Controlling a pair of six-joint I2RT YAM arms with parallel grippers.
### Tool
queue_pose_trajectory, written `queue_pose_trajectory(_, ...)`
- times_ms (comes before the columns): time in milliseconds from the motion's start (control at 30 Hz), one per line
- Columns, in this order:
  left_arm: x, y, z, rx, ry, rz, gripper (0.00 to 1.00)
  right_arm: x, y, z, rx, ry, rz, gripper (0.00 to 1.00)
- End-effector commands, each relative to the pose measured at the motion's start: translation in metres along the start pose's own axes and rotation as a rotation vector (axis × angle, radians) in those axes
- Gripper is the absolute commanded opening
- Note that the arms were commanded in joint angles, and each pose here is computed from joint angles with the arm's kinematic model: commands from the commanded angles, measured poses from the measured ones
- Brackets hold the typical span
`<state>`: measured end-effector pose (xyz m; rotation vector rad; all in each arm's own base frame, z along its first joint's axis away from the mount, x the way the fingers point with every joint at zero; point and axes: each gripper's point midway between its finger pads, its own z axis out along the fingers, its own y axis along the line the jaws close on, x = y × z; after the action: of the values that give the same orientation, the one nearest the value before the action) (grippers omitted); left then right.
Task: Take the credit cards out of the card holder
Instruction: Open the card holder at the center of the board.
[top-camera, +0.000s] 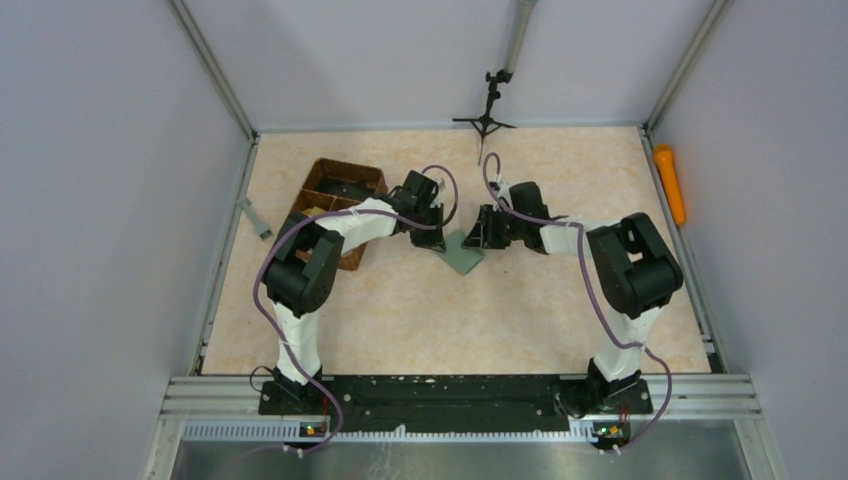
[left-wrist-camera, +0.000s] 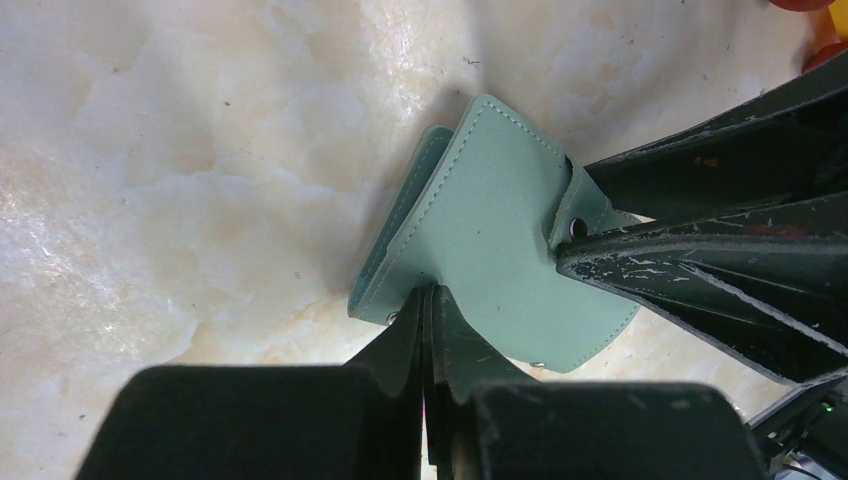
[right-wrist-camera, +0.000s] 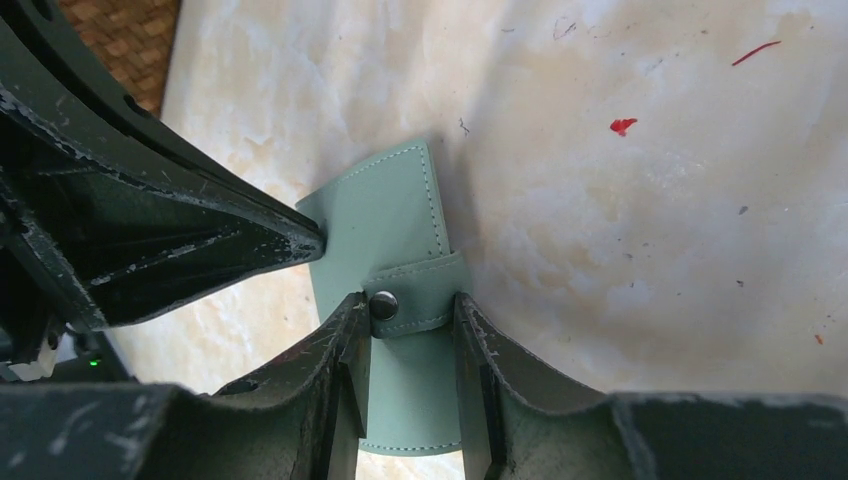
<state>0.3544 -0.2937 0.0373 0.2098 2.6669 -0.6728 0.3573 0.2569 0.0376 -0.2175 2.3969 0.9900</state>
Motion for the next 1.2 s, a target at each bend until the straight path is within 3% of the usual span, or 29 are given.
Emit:
queue_pose_trajectory(0, 0.024, 0.027, 0.009, -0.101, 0.087, 0.0, 0.01, -0.009, -0.001, -0.003, -0.069, -0.03, 0.081, 0.16)
queue_pose_trajectory(433, 0.025, 0.03, 0.01, -0.116, 0.101, -0.001, 0.01, -0.01, -0.017, -0.01, -0.133, -0.048, 0.225, 0.14)
queue_pose_trajectory(633, 0.022, 0.028, 0.007, -0.11, 0.087, 0.0, 0.01, -0.016, -0.02, -0.019, -0.073, -0.088, 0.184, 0.42)
queue_pose_trajectory(967, 0.019, 0.019, 0.0, -0.073, 0.055, 0.008, 0.01, -0.026, -0.035, -0.032, 0.06, -0.133, 0.124, 0.42)
queue_pose_trajectory(1167, 0.019, 0.018, -0.002, -0.068, 0.052, 0.009, 0.02, -0.04, -0.042, -0.051, 0.159, -0.224, 0.09, 0.48)
